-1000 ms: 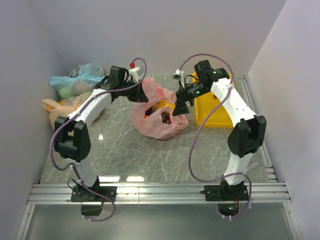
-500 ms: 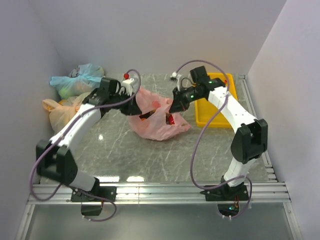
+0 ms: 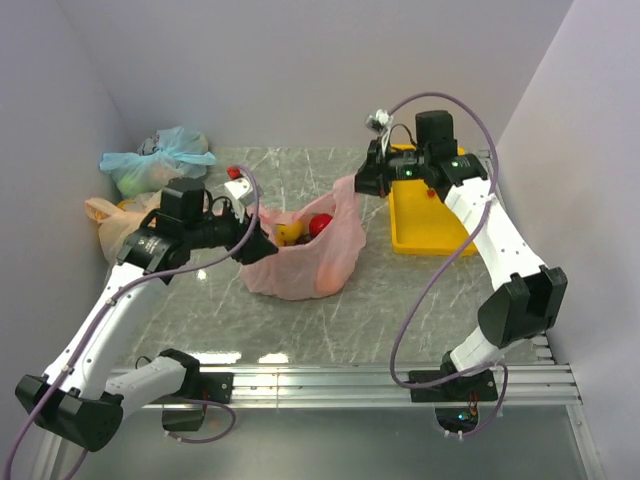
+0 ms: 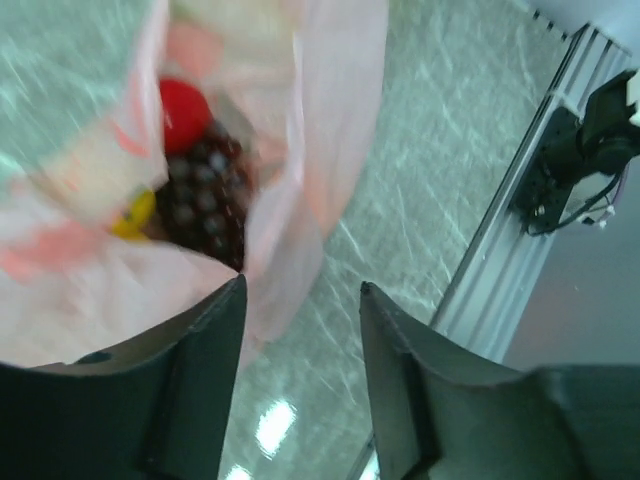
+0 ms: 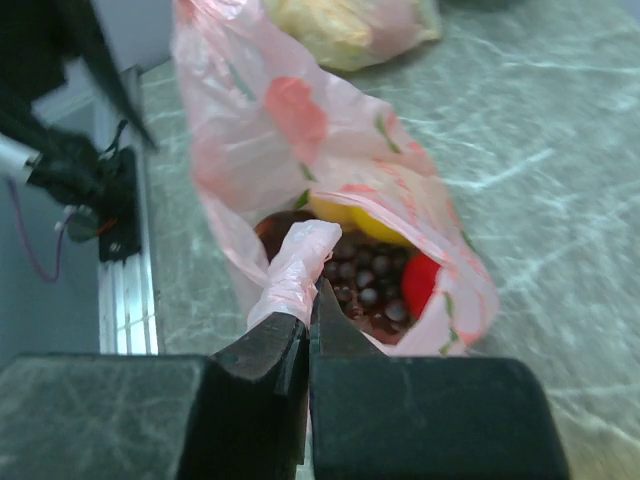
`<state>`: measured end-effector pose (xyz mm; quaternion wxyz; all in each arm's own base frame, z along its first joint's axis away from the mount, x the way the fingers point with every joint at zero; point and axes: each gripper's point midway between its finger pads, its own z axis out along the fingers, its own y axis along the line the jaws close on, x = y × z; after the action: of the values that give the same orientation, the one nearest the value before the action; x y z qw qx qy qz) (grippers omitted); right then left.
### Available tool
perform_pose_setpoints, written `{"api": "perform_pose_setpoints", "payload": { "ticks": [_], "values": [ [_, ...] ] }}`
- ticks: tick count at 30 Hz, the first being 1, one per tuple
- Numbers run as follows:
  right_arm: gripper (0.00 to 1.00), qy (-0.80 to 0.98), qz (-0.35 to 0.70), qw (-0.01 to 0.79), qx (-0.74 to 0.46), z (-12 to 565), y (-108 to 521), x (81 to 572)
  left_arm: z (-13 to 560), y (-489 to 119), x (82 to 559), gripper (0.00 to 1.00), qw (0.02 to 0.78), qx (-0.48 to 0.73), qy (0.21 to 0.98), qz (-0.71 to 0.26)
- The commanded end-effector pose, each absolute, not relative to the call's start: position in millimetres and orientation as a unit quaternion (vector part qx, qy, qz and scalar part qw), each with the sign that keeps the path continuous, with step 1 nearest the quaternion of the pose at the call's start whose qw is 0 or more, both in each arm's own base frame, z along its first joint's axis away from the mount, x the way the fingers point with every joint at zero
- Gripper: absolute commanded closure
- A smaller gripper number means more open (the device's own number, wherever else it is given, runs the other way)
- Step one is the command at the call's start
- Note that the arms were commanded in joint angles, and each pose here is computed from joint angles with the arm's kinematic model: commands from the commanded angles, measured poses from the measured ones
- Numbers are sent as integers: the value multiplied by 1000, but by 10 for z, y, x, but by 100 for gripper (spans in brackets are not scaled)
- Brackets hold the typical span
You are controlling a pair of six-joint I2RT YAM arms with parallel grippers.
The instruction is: Place the fake fruits into the plastic bag and tie a complex knot
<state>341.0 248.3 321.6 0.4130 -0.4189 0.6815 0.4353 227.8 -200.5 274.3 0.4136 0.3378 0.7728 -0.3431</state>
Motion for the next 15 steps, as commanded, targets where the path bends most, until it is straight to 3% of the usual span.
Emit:
{"api": "perform_pose_setpoints", "payload": {
  "ticks": [1, 4, 9, 12, 13, 15],
  "values": [
    [100, 605, 444, 445, -488, 3393, 2571, 3086, 3392, -2096, 2337, 44, 486, 379, 706, -349],
    [100, 582, 445, 446, -514, 3378, 2614, 2980, 3712, -2218, 2467, 42, 510, 381, 678, -367],
    [97, 541, 441, 461, -548, 3417, 2663, 2951, 3738, -2549, 2966, 37, 489, 354, 684, -409],
    [74, 517, 416, 484, -570, 3434, 2690, 3012, 3644, -2753, 3136, 33, 465, 381, 681, -418],
    [63, 516, 405, 491, -574, 3441, 2691, 3038, 3634, -2783, 3170, 33, 465, 383, 680, -419],
    [57, 536, 376, 501, -566, 3416, 2637, 3172, 3604, -2829, 3246, 33, 469, 386, 673, -422]
  ]
}}
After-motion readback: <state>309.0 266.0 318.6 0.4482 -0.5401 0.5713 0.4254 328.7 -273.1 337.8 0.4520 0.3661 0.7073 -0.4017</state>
